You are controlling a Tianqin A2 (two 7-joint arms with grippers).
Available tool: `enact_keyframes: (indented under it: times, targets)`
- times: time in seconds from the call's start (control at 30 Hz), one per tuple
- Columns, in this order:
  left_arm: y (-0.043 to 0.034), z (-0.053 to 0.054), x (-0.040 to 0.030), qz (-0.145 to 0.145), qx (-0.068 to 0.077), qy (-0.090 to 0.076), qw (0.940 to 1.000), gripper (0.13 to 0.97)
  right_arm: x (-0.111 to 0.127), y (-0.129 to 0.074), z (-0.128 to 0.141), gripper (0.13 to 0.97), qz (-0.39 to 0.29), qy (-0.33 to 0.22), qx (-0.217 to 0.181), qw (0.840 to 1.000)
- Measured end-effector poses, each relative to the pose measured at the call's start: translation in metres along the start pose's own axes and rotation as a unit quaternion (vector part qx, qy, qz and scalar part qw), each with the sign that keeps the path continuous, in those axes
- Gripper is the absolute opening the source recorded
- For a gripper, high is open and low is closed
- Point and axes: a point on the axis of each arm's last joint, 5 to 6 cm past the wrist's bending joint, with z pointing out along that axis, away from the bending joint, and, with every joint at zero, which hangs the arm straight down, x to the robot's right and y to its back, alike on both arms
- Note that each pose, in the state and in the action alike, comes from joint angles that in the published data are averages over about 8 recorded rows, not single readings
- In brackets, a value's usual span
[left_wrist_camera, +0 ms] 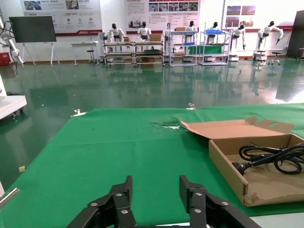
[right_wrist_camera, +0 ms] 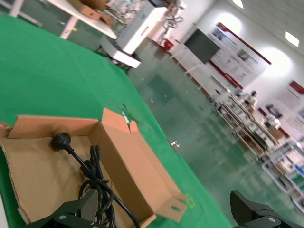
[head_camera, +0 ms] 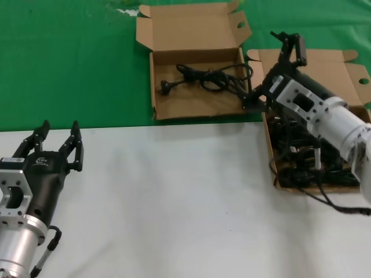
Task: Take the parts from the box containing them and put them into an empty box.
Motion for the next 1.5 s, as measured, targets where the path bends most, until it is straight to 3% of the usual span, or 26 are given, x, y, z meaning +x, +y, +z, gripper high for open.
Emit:
enact_keyframes:
  times: [0.1,0.37,0.5,0.77,1.07,1.5]
  targets:
    - [0.0000,0.000,0.0000,0.000,0.000,0.000,1.0000,0.369,-0.007,0.002,-0.007,0.966,0.024,0.009,-0.005,1.000]
    - [0.0000,0.000,0.0000,0.000,0.000,0.000,1.0000,0.575,-0.023,0.008,-0.027,0.966,0.087,0.032,-0.017,0.996]
    - [0.0000,0.000,0.0000,0.000,0.000,0.000,1.0000,0.575,-0.031,0.011,-0.037,0.966,0.118,0.044,-0.023,0.992]
    - [0.0000,0.000,0.0000,0.000,0.000,0.000,1.0000,0.770,-0.045,0.015,-0.060,0.966,0.179,0.069,-0.035,0.981]
    - [0.0000,0.000,0.0000,0.000,0.000,0.000,1.0000,0.898,-0.060,0.018,-0.086,0.966,0.244,0.098,-0.048,0.963]
    - [0.0000,0.000,0.0000,0.000,0.000,0.000,1.0000,0.962,-0.077,0.019,-0.127,0.966,0.333,0.142,-0.063,0.930]
